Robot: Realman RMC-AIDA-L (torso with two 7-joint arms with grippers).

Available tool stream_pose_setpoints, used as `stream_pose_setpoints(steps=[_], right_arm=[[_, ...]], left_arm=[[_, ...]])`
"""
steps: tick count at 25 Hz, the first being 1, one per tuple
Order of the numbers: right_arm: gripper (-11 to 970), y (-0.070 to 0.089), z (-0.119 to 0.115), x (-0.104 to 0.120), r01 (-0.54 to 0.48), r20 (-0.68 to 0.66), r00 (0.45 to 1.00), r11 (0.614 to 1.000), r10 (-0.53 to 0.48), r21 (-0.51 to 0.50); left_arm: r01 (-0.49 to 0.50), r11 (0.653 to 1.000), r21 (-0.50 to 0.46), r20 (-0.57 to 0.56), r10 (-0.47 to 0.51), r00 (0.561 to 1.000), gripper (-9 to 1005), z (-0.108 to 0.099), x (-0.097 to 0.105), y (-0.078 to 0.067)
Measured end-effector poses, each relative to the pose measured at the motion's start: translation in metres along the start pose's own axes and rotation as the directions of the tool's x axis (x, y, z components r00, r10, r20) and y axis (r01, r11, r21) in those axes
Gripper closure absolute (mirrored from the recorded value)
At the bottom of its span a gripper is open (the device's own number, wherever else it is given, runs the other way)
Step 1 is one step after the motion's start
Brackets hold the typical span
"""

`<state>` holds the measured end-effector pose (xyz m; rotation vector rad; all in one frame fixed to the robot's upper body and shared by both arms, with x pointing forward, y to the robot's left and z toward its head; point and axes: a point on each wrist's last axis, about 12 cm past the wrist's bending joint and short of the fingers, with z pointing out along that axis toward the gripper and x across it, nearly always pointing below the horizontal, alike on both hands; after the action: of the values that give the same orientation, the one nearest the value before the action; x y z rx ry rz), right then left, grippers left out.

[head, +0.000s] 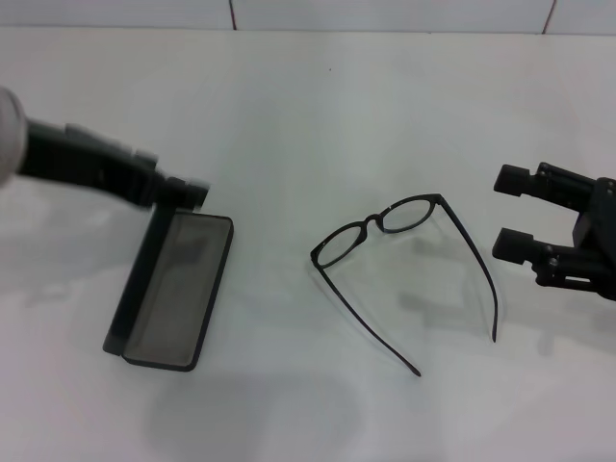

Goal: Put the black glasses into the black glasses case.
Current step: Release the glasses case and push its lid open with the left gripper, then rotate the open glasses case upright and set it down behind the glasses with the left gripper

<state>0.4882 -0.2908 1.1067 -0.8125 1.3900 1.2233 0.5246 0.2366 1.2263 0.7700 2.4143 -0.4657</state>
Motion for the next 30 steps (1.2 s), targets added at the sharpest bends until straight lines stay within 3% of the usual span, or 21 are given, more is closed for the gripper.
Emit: stream_pose_setpoints(steps=[4,9,15,30], right_arm=[[131,-0.001,0.001,0.0,0.006,-0.002,1.0,1.0,-0.006,0.001],[131,-0.003,0.001,-0.001,0.013,-0.007,1.0,1.0,-0.013,0.0],[131,-0.002,0.0,-0.001,0.022,-0.004,1.0,1.0,-0.022,-0.001],[132,0.001,-0.002,0.003,-0.001,0.015,1.0,1.0,0.0,0.011]], left_arm=[[-0.001,0.995,-0.099,-0.12,-0.011,0.993,278,0.015,0.003,-0.016],[0.011,0.995,-0.099,-0.164,-0.027,0.986,286,0.026,0.006,-0.024],[0.043,0.99,-0.136,-0.203,-0.07,0.977,389,0.036,0.012,-0.016],[-0.01,0.976,-0.219,-0.276,-0.052,0.96,416,0.056,0.017,-0.009]])
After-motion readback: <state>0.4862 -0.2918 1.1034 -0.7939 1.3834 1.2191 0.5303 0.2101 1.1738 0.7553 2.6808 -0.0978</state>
